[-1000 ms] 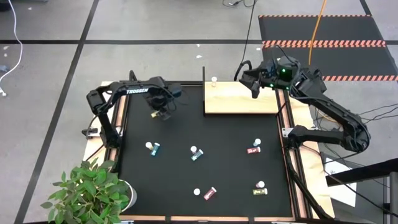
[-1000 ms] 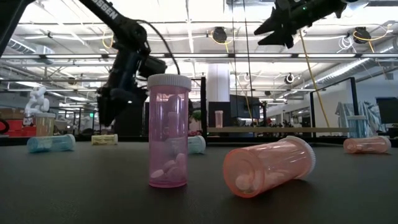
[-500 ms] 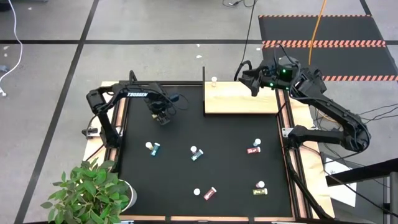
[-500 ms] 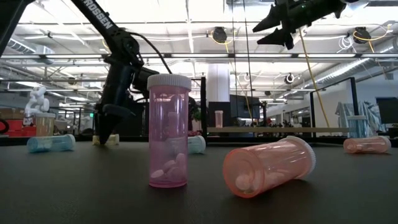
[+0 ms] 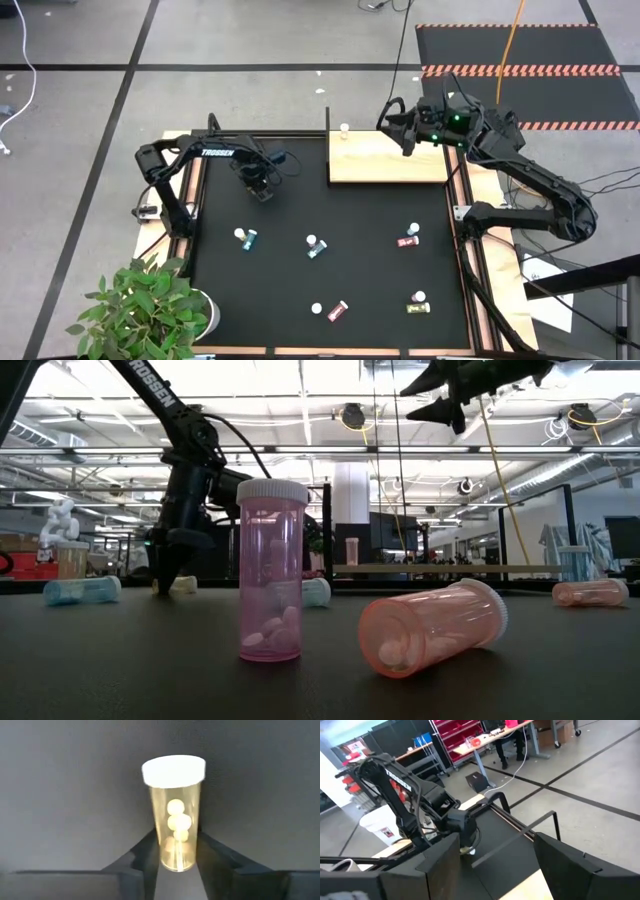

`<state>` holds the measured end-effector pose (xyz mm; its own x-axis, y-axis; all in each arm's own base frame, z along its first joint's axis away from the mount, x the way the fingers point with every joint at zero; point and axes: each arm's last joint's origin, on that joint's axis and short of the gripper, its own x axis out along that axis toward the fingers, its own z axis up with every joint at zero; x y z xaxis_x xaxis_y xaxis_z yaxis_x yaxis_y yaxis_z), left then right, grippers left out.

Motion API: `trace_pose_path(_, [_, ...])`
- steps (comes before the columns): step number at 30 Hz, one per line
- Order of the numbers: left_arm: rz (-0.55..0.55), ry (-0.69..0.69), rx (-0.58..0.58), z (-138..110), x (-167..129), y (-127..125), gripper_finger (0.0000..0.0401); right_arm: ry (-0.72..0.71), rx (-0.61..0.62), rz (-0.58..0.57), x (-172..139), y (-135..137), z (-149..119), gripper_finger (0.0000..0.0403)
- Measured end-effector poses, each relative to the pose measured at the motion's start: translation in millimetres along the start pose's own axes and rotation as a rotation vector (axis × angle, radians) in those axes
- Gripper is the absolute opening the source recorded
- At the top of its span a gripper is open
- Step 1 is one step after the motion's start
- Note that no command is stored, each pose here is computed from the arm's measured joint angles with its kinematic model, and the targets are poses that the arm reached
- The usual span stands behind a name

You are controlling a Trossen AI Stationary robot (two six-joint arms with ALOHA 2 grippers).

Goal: Pick and place medicine bottles onto shelf by color
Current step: Put the top yellow pill bottle on the shelf

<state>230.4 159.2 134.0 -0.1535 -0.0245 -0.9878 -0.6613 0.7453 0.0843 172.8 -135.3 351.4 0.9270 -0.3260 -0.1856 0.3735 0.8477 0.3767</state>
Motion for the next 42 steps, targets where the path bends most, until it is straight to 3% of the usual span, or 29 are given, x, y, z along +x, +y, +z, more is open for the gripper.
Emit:
trace_pose_path(4, [0.0,0.002,-0.021,-0.1,0.3,0.1,0.01,0.004,0.031,0.013,1.0,3.0,-0.9,0.0251])
trace_pose_path(9, [0.026,-0.042,-0.069,-5.8,-10.2,-1.9,0.0118,-0.032,0.043,0.049,2.3,8.9,2.1,0.0251])
trace_pose_path(13, [0.038,-0.194,-0.141,-16.7,-43.9,0.3,0.0116,-0.092,0.066,0.103,4.5,15.8,7.7,0.0251])
trace_pose_path(19, [-0.061,-0.495,-0.162,-49.5,-103.4,-4.0,0.0098,-0.153,0.062,0.205,8.2,32.2,11.6,0.0251])
trace_pose_path(26, [-0.362,-0.964,0.105,-72.8,-165.5,-25.4,0.0121,-0.179,0.002,0.34,36.0,54.0,3.9,0.0251])
trace_pose_path(30, [-0.43,-1.149,0.281,-77.1,-184.7,-42.6,0.0121,-0.139,0.024,0.424,62.1,64.3,-10.5,0.0251])
trace_pose_path(37, [-0.426,-1.245,0.542,-72.7,-185.6,-77.5,0.0105,-0.072,-0.042,0.462,90.0,74.8,-34.6,0.0251])
trace_pose_path(42, [-0.464,-1.273,0.576,-61.4,-180.1,-99.3,0.0111,-0.096,-0.332,0.519,95.4,94.8,-49.8,0.0259])
